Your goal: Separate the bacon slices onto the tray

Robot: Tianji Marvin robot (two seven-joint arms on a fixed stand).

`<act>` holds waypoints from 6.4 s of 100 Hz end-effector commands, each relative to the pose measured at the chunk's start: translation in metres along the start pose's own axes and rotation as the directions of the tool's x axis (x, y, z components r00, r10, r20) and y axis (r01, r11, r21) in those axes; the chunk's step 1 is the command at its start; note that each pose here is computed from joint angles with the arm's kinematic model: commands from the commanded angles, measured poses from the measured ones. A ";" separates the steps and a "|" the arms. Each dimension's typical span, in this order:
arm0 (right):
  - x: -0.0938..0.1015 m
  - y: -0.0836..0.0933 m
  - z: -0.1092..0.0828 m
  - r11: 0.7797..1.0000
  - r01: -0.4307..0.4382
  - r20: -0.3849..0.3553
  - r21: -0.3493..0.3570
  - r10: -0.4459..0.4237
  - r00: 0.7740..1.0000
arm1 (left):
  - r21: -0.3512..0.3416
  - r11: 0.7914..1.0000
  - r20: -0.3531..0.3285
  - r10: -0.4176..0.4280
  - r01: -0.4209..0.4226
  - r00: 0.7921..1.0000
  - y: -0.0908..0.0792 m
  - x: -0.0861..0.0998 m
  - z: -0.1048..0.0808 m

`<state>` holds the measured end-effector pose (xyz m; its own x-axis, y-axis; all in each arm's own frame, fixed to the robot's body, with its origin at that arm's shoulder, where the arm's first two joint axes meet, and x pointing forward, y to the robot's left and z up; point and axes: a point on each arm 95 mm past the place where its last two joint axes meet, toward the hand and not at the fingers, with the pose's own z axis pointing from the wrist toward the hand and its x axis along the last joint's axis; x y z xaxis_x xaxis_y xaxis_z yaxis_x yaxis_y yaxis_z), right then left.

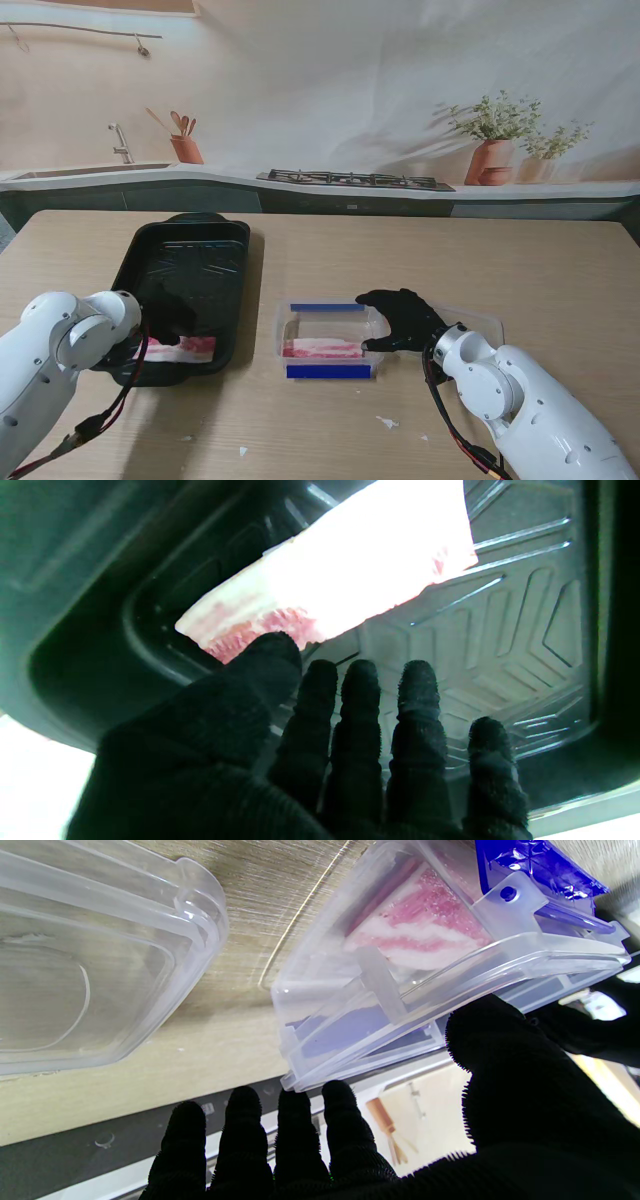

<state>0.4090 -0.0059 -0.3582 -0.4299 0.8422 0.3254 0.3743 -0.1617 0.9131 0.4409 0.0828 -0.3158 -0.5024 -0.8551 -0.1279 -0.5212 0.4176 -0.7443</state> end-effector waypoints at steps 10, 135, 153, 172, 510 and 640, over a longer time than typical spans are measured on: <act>0.004 -0.005 0.000 1.000 -0.008 -0.006 0.017 0.008 1.000 | -0.012 1.000 0.003 -0.011 0.011 1.000 -0.002 -0.001 -0.003; 0.001 -0.003 -0.002 1.000 -0.025 -0.025 -0.004 0.025 0.999 | 0.203 0.823 -0.389 -0.430 0.531 0.815 -0.114 0.157 0.011; 0.001 -0.004 -0.002 1.000 -0.023 -0.028 0.002 0.023 0.999 | 0.124 0.829 -0.381 -0.468 0.546 0.797 -0.111 0.175 0.031; 0.001 -0.004 -0.002 1.000 -0.024 -0.028 0.003 0.024 0.999 | 0.074 0.828 -0.374 -0.493 0.555 0.786 -0.108 0.189 0.047; 0.000 -0.005 -0.001 1.000 -0.026 -0.023 0.009 0.026 0.999 | 0.060 0.955 -0.334 -0.255 0.291 0.907 -0.085 0.218 0.093; 0.000 -0.005 0.000 0.999 -0.032 -0.018 0.007 0.032 0.999 | 0.202 0.964 -0.337 -0.095 0.171 0.937 -0.094 0.212 0.078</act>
<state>0.4091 -0.0089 -0.3601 -0.4340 0.8300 0.3504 0.3781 -0.1853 0.9070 0.4378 -0.1599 -0.3201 -0.6567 -0.7354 0.1670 -0.4324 0.1858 -0.8823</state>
